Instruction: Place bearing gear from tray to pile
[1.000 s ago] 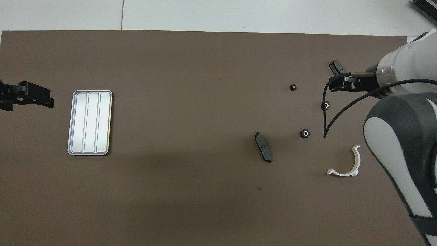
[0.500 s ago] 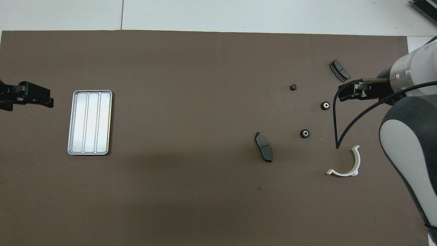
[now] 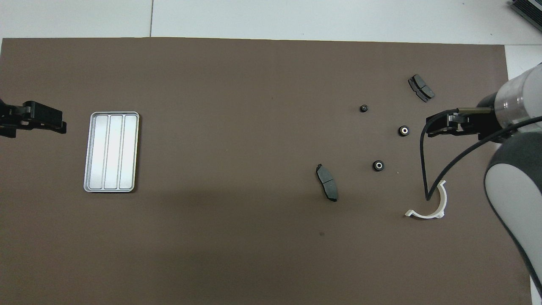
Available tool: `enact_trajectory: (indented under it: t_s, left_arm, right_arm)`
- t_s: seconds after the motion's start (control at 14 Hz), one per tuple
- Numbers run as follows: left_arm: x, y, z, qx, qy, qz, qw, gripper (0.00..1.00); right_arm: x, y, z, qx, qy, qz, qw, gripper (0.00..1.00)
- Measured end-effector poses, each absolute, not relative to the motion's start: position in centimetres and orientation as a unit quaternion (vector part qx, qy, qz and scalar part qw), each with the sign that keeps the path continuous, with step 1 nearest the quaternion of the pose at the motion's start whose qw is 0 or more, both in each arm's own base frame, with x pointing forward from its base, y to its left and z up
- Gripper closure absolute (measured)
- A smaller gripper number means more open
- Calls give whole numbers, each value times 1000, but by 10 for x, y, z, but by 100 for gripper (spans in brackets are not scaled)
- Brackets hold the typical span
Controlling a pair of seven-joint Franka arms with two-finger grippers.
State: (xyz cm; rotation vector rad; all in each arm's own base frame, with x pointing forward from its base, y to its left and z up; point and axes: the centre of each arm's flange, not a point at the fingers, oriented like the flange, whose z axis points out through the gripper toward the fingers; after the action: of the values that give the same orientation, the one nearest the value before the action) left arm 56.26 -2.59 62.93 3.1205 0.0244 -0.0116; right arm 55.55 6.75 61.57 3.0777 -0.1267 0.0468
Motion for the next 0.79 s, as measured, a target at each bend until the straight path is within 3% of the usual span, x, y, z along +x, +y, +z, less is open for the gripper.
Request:
enact_trajectory:
  t_s: [0.79]
  left_arm:
    - [563,-26,629,1000,8,-4,11,0]
  right_arm:
    - [550,51,613,998,-59,-12,16,0]
